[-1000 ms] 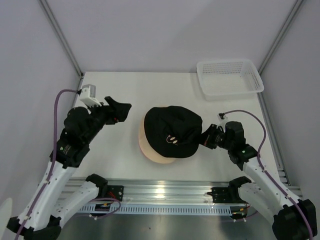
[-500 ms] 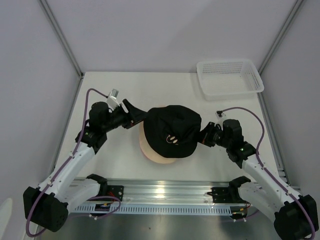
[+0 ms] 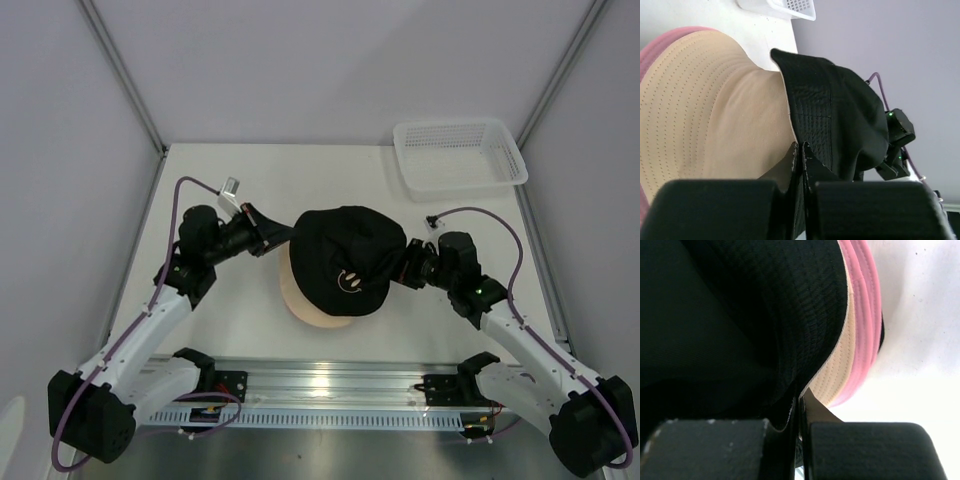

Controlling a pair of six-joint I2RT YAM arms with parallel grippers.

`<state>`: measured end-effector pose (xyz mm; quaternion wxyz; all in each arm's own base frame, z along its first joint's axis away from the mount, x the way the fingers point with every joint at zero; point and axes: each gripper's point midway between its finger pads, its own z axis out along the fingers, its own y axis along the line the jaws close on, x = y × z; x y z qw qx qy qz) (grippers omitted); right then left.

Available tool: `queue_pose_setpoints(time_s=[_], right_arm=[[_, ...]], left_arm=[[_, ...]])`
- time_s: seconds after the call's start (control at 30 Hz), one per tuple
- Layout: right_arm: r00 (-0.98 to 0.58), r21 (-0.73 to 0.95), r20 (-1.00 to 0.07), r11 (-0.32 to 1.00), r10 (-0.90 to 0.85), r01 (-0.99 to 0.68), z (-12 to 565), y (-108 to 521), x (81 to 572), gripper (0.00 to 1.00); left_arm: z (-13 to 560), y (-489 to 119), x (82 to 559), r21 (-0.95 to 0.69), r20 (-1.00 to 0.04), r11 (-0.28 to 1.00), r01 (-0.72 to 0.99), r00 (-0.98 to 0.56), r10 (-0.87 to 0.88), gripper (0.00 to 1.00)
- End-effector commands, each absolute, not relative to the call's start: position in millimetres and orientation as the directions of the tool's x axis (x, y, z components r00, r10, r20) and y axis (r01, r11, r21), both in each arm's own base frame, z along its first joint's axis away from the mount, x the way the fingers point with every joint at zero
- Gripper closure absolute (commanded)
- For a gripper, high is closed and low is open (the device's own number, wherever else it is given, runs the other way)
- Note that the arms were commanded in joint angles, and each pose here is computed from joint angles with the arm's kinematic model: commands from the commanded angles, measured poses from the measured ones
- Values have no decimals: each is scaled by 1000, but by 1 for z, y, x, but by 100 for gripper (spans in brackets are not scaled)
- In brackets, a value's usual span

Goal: Stack the hats

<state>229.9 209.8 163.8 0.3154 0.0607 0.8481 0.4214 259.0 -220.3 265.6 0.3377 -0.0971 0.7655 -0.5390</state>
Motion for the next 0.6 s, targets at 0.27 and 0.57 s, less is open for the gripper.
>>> queue_pose_setpoints(time_s=[0.27, 0.57], right_arm=[[-695, 736, -606, 603, 386, -308, 249, 221, 242, 100], [-753, 735, -543, 645, 372, -211, 208, 220, 243, 100]], left_arm=[[304, -182, 257, -769, -591, 599, 226, -608, -530, 99], [169, -153, 253, -713, -474, 694, -102, -659, -584, 99]])
